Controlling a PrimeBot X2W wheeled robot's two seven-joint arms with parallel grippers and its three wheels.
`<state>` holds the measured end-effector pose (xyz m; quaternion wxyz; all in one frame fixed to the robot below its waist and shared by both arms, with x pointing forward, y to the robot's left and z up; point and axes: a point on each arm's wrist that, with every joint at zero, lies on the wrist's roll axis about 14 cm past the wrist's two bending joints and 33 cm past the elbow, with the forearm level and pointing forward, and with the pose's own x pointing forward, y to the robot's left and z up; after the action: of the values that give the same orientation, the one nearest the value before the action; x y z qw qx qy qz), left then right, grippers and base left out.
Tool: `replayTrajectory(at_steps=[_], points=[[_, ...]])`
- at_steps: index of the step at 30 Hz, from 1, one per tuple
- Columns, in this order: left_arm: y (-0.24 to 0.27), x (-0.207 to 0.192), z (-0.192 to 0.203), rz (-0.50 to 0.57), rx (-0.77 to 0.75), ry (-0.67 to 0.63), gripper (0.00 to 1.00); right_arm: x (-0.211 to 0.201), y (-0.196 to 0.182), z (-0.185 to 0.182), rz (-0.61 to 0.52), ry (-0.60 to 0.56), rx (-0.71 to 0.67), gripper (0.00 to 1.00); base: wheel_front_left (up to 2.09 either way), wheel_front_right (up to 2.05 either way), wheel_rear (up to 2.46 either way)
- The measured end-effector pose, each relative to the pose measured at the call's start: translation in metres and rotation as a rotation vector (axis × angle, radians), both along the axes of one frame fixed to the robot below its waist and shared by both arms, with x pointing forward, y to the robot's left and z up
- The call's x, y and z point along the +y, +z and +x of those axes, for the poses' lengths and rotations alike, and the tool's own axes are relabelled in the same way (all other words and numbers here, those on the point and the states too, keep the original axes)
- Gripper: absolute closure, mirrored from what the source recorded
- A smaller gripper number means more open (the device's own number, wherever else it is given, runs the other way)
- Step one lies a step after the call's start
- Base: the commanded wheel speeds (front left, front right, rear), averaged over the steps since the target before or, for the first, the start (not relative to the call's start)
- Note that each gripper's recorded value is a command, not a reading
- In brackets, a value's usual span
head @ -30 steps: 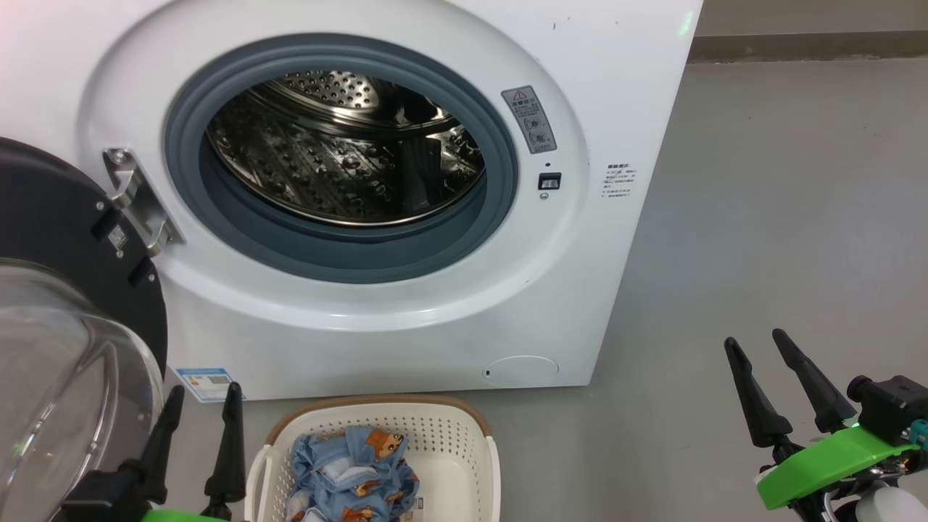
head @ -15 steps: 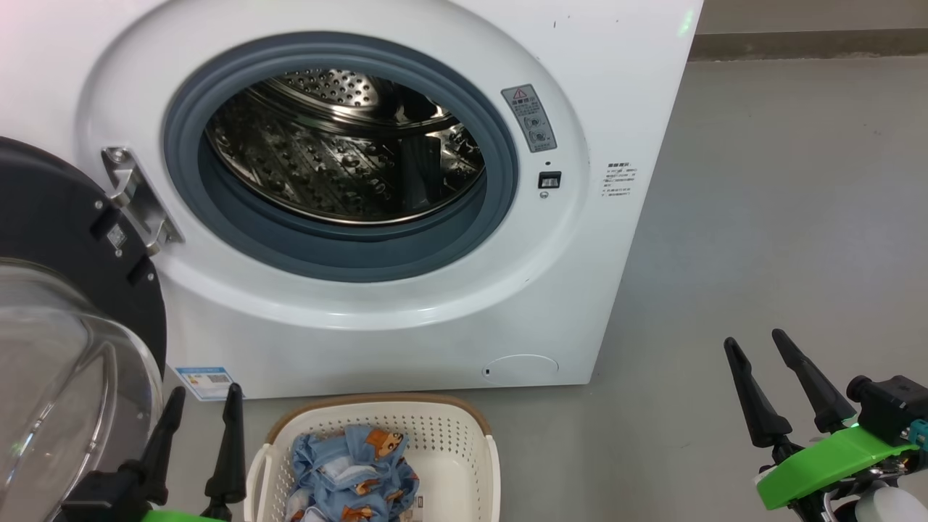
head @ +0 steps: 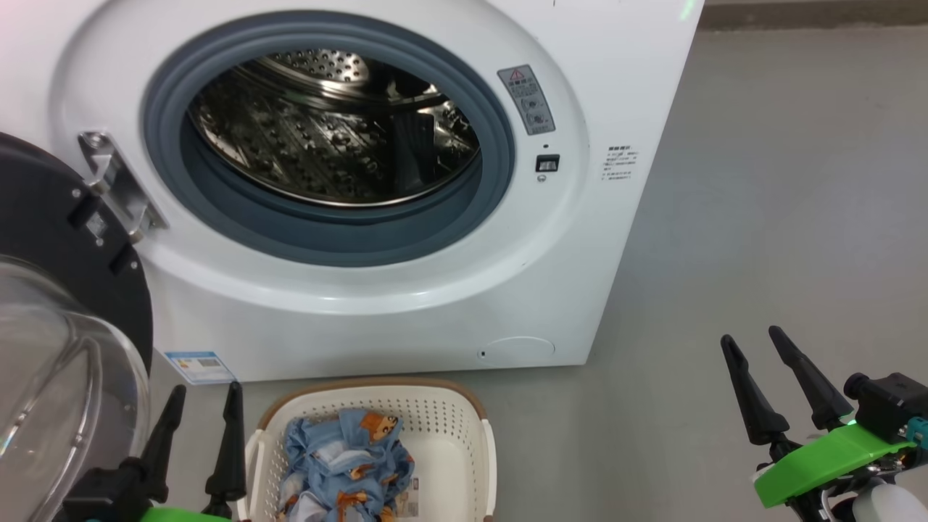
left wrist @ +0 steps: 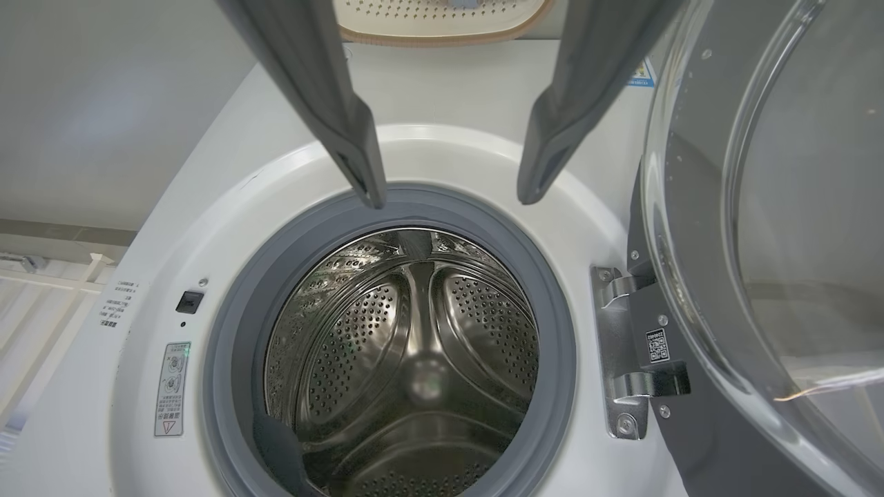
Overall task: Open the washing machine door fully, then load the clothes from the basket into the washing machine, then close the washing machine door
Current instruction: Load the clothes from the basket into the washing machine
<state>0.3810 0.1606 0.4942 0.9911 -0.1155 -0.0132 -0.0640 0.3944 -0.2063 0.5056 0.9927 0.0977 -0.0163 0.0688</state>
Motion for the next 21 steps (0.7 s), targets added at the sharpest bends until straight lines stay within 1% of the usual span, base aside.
replayTrajectory(at_steps=[11,14,21], points=[[-0.015,-0.011,0.019,-0.001,0.040,-0.035,0.00,-0.002,-0.015,0.010,0.003,-0.010,0.038,0.00,0.00,0.00,0.00],[-0.024,-0.015,0.026,-0.001,0.062,-0.047,0.00,-0.003,-0.015,0.017,0.002,-0.014,0.036,0.00,0.00,0.00,0.00],[-0.046,-0.022,0.045,-0.002,0.118,-0.067,0.00,-0.008,-0.031,0.024,0.007,-0.032,0.077,0.00,0.00,0.00,0.00]])
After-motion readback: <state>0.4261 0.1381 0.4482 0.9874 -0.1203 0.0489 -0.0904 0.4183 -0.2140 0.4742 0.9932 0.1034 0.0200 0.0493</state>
